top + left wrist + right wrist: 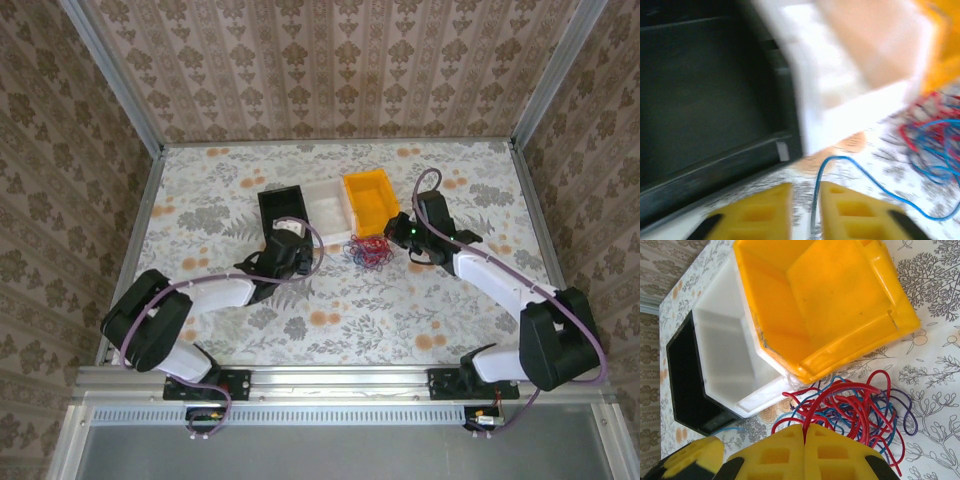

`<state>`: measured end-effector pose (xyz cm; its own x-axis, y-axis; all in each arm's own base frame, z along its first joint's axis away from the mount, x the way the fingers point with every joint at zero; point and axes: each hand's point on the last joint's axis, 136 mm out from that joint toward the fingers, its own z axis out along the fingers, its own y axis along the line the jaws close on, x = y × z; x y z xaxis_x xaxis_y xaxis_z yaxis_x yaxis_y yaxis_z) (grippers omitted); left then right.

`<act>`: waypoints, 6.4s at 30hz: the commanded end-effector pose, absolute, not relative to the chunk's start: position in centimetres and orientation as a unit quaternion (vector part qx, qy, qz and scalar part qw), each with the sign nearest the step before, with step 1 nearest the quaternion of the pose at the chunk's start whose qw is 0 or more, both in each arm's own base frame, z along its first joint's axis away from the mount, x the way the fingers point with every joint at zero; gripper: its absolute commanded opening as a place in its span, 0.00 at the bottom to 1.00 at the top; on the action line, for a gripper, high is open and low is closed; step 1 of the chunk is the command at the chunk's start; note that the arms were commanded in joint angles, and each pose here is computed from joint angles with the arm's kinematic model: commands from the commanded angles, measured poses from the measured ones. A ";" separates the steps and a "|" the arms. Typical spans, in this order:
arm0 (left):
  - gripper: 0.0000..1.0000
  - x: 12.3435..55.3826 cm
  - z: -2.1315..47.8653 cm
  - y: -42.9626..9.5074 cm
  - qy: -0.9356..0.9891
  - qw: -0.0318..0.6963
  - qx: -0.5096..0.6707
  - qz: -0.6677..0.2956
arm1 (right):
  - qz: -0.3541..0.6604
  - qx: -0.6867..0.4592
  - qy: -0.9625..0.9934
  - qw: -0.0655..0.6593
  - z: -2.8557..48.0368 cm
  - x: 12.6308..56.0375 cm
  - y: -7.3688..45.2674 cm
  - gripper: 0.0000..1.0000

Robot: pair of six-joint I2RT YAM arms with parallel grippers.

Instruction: Untangle the cables

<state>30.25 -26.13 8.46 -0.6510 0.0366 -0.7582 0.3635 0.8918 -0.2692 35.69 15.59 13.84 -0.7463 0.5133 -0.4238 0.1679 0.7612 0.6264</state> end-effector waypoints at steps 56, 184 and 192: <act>0.00 27.0 2.2 -22.3 0.935 0.288 0.123 -0.166 | 0.108 0.414 0.801 0.418 17.5 32.8 -1.2 0.00; 0.42 28.6 10.0 -23.8 0.894 0.346 0.099 -0.267 | 0.253 -0.099 0.940 0.208 11.8 36.0 28.6 0.48; 0.46 29.6 11.5 -16.6 0.881 0.404 -0.035 -0.245 | 0.289 -0.135 0.929 0.190 12.3 35.2 32.3 0.42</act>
<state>29.05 -18.69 10.67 -0.7063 -0.1560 -0.6905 0.2277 0.8736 -0.4302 35.35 29.86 11.21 -0.9008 -0.1133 -0.4191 -0.3108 0.8423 0.4403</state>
